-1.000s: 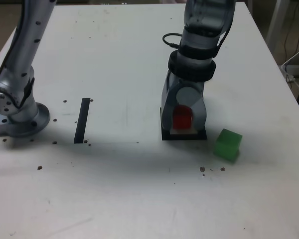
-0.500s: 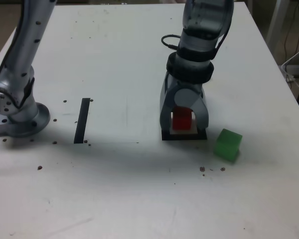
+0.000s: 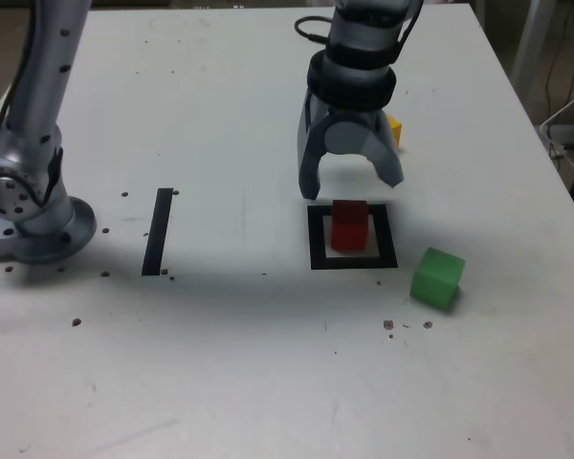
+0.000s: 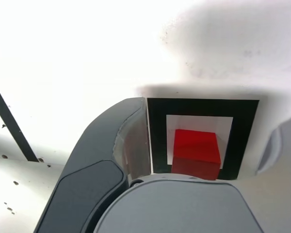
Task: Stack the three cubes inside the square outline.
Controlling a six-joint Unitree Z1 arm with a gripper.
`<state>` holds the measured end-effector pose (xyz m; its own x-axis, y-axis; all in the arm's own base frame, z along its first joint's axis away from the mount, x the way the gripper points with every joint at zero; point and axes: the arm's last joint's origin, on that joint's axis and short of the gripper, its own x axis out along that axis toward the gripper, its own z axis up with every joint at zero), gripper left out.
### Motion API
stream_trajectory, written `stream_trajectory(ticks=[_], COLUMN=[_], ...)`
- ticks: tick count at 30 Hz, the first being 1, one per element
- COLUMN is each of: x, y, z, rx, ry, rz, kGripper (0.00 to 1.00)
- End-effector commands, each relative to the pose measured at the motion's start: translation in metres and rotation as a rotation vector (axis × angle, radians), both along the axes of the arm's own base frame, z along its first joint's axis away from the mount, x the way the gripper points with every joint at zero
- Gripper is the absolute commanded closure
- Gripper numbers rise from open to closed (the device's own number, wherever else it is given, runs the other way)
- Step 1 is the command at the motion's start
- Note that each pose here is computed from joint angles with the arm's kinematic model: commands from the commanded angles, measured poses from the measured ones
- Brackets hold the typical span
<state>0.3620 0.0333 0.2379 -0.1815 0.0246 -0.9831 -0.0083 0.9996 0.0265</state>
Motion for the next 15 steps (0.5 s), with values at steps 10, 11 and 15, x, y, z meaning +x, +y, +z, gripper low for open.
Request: stream_trajectory(ticks=[10, 11, 15], x=[0.014, 0.017, 0.029], y=[0.065, 0.070, 0.090], z=[0.015, 0.015, 0.016], rx=[0.031, 0.031, 0.025], ry=[-0.050, -0.051, -0.048], rz=[0.131, 0.143, 0.185], kGripper=[0.00, 0.00, 0.01])
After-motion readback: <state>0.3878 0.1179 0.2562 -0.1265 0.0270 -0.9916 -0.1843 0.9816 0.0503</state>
